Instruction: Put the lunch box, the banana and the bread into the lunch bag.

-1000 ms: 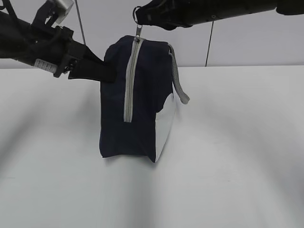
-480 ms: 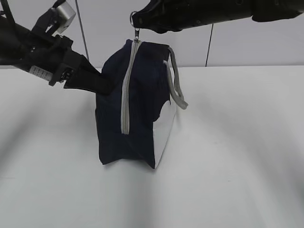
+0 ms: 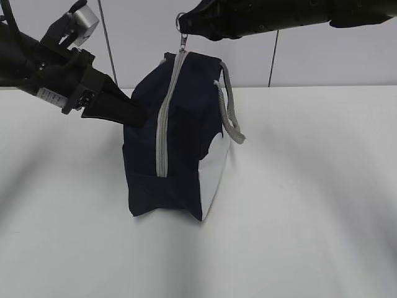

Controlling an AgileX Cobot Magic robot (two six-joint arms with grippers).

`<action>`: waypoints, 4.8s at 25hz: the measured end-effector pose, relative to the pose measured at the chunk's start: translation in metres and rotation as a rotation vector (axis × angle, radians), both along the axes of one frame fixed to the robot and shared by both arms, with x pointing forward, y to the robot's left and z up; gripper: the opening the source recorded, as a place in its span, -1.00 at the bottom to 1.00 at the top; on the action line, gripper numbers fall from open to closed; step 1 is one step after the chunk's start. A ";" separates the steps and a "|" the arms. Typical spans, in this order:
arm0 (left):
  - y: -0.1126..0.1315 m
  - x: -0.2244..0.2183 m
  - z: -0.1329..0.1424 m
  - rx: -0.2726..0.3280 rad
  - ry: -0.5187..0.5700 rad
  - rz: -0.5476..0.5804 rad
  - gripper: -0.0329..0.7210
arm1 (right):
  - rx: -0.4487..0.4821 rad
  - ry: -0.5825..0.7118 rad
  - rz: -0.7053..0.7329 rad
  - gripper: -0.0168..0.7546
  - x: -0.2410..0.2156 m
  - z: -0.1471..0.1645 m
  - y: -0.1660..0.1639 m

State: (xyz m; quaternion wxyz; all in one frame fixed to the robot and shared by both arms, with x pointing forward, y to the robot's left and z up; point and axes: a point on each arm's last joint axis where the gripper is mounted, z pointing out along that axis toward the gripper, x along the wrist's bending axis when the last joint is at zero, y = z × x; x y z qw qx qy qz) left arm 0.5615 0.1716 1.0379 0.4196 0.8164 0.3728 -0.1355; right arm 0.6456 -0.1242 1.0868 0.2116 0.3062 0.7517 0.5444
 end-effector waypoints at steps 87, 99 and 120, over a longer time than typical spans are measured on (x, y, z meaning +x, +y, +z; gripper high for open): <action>0.033 0.013 0.078 -0.119 -0.161 0.382 0.31 | 0.159 0.173 0.080 -1.00 0.117 -0.072 -0.037; -0.019 0.070 0.026 -0.132 -0.020 0.461 0.20 | 0.164 0.182 0.082 -1.00 0.117 -0.072 -0.037; -0.049 0.101 -0.009 -0.139 -0.013 0.519 -0.04 | 0.131 0.190 0.081 -1.00 0.117 -0.075 -0.038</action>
